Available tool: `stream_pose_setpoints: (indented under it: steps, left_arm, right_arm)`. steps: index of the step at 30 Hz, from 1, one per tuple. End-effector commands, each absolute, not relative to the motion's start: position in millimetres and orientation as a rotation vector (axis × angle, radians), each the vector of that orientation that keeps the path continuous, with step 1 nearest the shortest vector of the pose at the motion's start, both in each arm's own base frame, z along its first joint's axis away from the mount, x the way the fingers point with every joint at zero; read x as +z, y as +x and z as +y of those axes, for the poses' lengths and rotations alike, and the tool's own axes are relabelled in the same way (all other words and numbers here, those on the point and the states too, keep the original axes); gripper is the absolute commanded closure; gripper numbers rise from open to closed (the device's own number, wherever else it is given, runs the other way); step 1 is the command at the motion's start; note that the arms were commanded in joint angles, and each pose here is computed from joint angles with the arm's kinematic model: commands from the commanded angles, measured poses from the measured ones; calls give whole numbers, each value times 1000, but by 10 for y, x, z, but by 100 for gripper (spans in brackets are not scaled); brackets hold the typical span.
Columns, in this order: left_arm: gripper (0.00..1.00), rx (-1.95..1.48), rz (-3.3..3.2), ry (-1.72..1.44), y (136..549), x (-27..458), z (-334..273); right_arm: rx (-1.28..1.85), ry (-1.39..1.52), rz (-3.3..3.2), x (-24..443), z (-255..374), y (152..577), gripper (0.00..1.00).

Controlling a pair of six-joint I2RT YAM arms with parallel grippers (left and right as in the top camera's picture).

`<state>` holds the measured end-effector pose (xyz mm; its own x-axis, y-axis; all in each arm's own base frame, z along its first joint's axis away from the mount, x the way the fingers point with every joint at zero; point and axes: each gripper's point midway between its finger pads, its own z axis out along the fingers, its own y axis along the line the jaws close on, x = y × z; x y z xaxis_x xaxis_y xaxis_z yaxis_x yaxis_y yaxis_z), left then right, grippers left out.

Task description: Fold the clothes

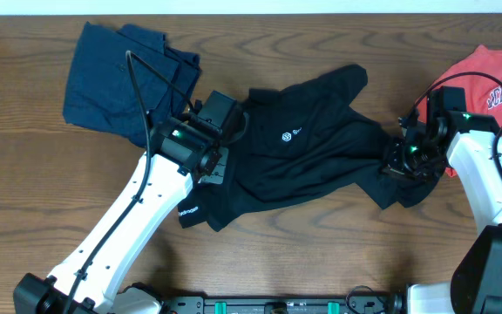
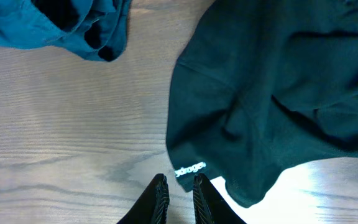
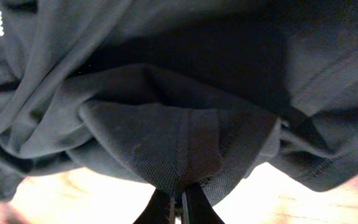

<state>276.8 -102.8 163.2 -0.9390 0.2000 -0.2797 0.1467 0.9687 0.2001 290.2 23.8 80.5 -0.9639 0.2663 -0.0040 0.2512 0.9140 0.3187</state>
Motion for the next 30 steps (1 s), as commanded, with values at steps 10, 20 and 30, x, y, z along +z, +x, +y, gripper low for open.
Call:
stream_pose_setpoints:
  steps: [10, 20, 30]
  left_arm:
    - [60, -188, 3108, 182, 2146, 1146, -1415]
    - [57, -322, 3228, 181, 1757, 545, -1444]
    - [56, -157, 3193, 369, 1685, 406, -1373]
  right_arm:
    - [539, 244, 3034, 820, 473, 2899, 99]
    - [539, 244, 3034, 820, 474, 2899, 99]
    - [538, 239, 3019, 823, 472, 2936, 98]
